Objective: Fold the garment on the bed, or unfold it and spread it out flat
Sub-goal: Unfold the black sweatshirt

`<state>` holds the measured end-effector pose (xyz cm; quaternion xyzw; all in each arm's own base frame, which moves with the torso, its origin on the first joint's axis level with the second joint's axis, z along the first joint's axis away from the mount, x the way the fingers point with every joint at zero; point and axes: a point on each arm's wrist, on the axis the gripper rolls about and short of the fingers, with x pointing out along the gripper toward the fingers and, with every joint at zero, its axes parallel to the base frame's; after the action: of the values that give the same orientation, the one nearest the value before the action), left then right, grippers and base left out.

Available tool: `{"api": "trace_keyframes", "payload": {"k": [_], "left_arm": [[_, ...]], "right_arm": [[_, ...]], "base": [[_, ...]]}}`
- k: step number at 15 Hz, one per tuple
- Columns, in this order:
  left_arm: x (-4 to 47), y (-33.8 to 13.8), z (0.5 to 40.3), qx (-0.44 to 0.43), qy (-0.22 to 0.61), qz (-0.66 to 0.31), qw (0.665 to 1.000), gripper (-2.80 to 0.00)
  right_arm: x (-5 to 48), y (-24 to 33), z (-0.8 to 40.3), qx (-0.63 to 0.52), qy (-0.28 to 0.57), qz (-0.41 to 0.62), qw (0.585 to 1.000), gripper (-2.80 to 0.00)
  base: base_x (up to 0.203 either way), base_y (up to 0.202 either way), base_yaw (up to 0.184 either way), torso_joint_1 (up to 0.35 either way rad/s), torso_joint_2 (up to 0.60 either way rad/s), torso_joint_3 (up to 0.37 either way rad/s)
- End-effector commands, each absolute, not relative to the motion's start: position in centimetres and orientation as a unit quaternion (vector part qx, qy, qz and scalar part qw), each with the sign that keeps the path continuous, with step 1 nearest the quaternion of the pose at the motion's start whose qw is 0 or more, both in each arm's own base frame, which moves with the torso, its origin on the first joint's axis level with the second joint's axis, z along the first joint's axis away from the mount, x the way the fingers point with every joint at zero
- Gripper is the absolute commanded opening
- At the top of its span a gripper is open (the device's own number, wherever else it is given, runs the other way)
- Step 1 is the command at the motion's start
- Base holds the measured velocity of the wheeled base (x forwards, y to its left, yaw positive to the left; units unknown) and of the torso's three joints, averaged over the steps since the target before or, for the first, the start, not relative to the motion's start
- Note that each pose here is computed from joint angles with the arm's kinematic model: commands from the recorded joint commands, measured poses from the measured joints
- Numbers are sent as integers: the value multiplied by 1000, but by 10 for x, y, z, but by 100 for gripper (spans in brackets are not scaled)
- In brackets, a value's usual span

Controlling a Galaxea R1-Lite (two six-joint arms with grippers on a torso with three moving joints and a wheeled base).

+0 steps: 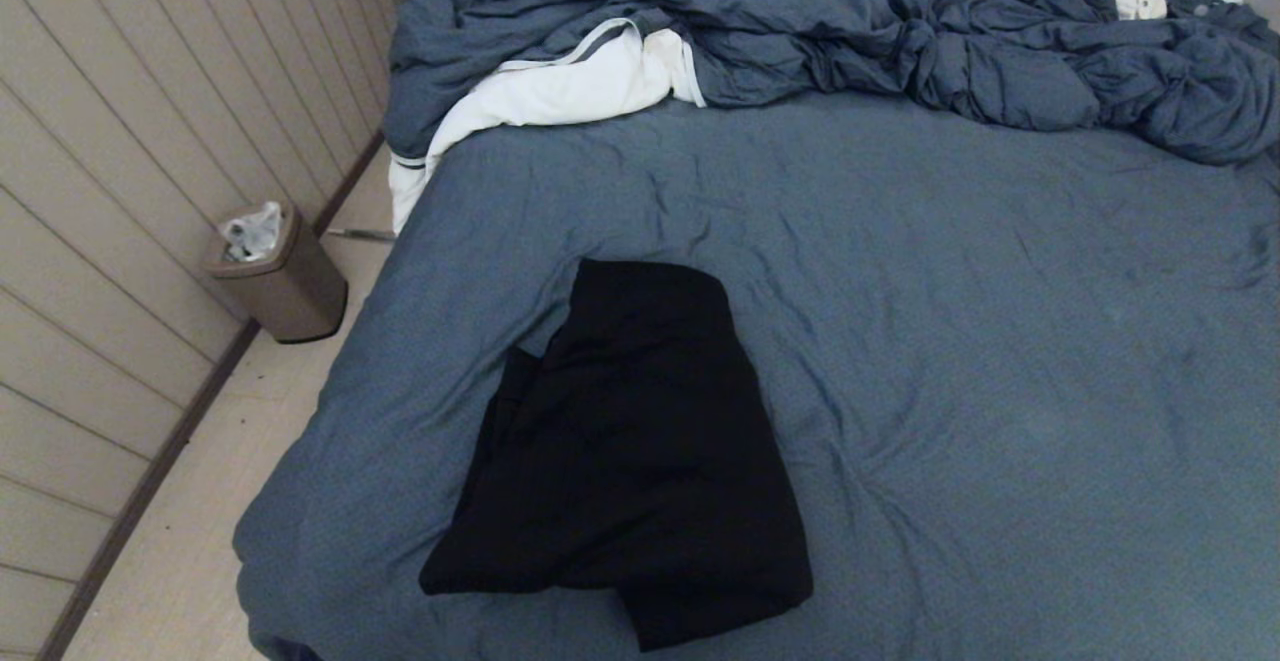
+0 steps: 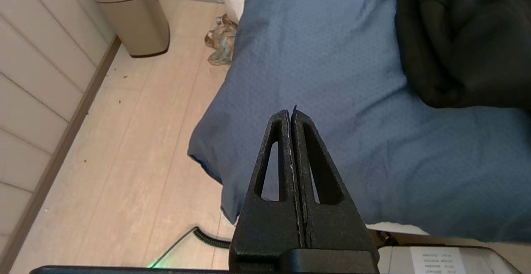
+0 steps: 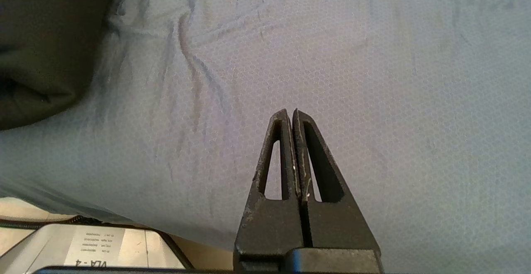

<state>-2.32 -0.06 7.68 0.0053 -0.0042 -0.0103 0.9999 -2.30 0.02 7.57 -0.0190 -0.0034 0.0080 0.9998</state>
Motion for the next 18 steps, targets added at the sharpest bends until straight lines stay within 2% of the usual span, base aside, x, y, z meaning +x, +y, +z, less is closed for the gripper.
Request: {"api": "trace_keyframes", "payload": {"k": [1,4,18], "left_arm": [[-23,0,75,1,1,-8,1000,-280],[-23,0,76,-30,-2,3,1000,-280],[-23,0,76,-32,-2,3,999,-280]], "right_arm": [[-23,0,76,-19,-2,8,1000,-280],[-23,0,76,-19,-2,8,1000,-280],[-23,0,76,-19,-2,8,1000,-280]], "base": [[0,0,0,0,0,0],[0,0,0,0,0,0],[0,0,0,0,0,0]]}}
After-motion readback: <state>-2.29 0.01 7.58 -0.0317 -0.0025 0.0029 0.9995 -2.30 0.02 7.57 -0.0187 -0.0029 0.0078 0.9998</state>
